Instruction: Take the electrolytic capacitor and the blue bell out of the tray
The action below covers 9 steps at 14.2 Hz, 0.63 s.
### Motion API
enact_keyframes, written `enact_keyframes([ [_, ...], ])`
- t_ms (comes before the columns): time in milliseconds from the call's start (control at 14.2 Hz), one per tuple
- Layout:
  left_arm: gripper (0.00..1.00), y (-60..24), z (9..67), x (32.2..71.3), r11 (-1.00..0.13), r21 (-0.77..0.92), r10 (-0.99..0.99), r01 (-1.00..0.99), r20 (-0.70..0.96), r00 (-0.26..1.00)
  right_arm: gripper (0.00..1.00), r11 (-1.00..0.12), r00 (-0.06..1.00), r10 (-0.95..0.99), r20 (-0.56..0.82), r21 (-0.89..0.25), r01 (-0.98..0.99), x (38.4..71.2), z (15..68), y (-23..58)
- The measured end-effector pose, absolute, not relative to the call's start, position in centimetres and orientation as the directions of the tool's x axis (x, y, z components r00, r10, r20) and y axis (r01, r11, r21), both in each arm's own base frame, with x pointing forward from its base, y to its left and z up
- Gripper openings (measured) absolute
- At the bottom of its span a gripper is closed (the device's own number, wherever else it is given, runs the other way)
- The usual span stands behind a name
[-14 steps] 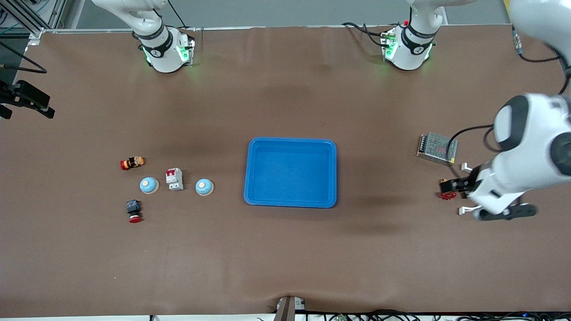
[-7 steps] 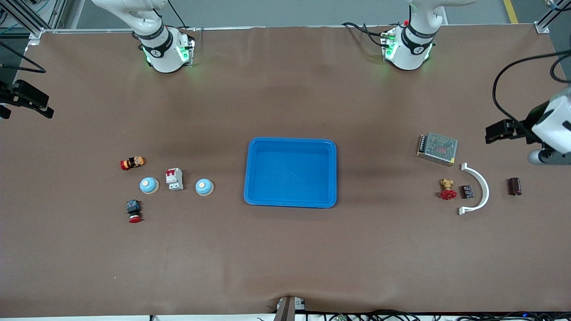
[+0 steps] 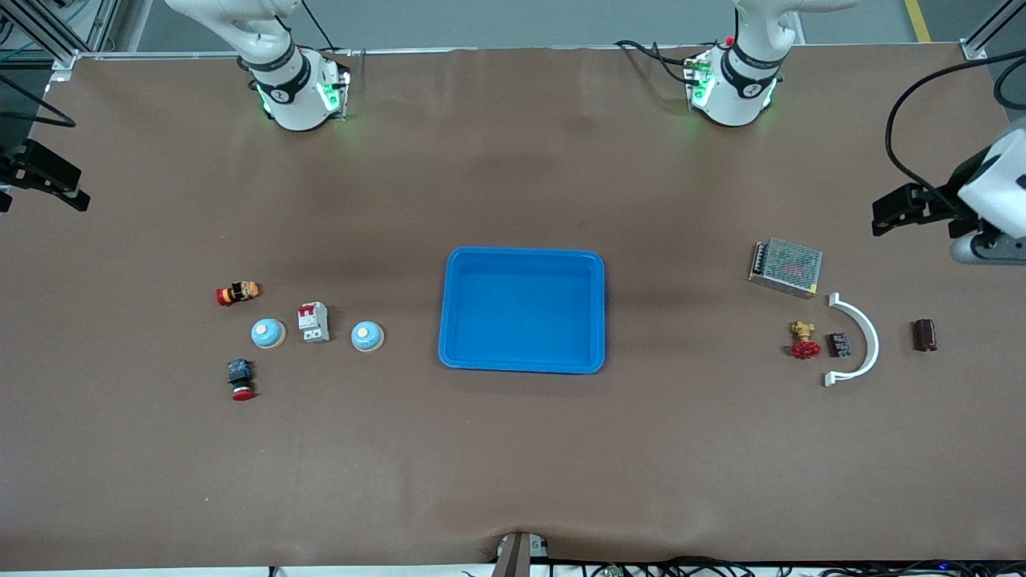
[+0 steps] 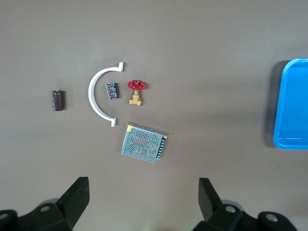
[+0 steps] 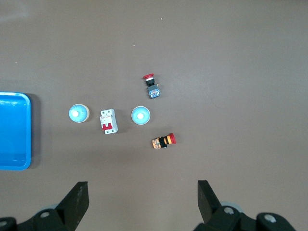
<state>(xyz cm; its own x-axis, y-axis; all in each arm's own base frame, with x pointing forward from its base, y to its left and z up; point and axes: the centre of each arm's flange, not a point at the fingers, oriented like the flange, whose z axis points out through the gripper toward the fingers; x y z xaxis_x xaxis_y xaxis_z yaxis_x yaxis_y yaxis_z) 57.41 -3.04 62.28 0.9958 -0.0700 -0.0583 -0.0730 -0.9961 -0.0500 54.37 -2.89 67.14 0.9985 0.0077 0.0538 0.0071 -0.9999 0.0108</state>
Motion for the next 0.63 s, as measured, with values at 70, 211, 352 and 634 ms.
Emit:
enact_keyframes([
  [70, 1.00, -3.2, 63.1, 56.9, -0.996, -0.050, -0.073, -0.075, -0.045, 0.996, 1.00, -1.000, 0.998, 0.008, 0.055, 0.011, 0.007, 54.4, 67.2, -2.9],
  [211, 1.00, -3.7, 64.2, 56.3, -0.995, -0.051, -0.080, -0.081, -0.027, 0.996, 1.00, -1.000, 0.998, 0.008, 0.055, 0.011, 0.008, 54.4, 67.2, -2.8],
  [352, 1.00, -4.2, 64.4, 56.1, -0.995, -0.051, -0.086, -0.087, -0.025, 0.996, 1.00, -1.000, 0.998, 0.008, 0.055, 0.011, 0.007, 54.4, 67.2, -2.9],
  [634, 1.00, -4.3, 64.5, 56.2, -0.995, -0.051, -0.088, -0.089, -0.021, 0.996, 1.00, -1.000, 0.998, 0.006, 0.055, 0.011, 0.005, 54.4, 67.2, -3.0],
])
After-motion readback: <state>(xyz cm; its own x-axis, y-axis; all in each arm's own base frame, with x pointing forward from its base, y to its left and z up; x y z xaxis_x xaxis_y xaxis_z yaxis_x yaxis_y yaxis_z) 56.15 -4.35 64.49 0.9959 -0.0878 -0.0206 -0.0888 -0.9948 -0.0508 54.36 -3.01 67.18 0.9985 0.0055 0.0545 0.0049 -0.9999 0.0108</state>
